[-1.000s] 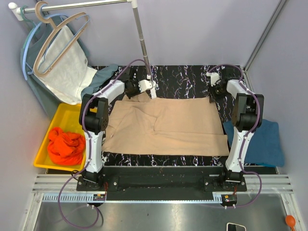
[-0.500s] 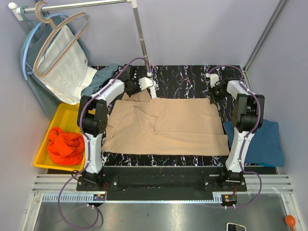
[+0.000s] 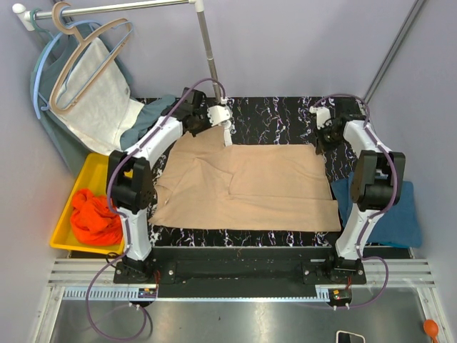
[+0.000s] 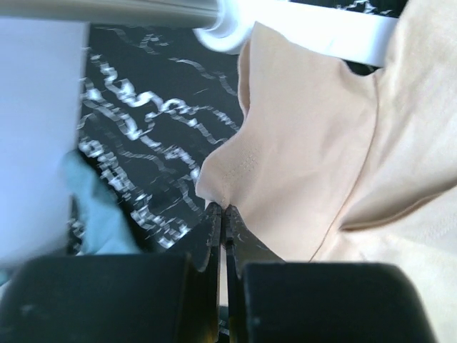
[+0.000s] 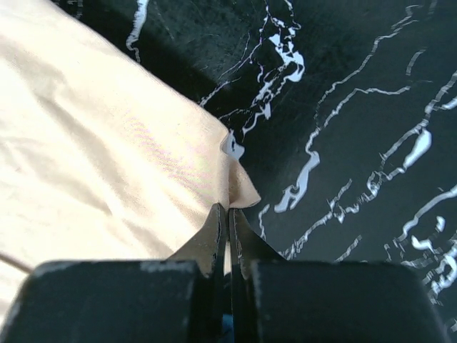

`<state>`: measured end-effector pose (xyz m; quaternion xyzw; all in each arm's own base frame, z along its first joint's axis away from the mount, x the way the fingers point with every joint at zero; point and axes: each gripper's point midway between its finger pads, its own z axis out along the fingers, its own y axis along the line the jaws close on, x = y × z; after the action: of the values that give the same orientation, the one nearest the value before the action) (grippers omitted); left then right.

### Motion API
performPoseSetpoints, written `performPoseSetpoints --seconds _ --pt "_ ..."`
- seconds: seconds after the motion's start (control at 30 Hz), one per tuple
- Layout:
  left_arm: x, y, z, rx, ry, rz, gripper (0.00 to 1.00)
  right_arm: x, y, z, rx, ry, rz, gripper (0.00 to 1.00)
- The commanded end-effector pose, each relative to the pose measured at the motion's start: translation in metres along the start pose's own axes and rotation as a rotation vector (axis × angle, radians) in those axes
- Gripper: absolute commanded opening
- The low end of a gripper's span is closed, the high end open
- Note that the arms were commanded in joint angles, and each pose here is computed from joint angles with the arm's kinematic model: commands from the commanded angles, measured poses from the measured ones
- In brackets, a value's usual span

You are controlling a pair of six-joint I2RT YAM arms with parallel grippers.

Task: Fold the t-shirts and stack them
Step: Fold the tshirt

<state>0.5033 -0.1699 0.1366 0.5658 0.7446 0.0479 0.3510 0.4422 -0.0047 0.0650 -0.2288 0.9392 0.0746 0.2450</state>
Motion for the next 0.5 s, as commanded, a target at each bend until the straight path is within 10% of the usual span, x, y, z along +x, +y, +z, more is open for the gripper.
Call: performPoseSetpoints --seconds 0.0,0.47 --pt "-0.017 0.023 -0.05 -0.121 -0.039 -0.002 0.0 -0.007 0.007 -0.036 0.024 -0.049 -0.014 0.0" --pt "0.0 -0.035 -0.1 -0.103 -0.006 0.018 0.0 0.029 0.038 -0.074 0.032 -0.059 -0.053 0.0"
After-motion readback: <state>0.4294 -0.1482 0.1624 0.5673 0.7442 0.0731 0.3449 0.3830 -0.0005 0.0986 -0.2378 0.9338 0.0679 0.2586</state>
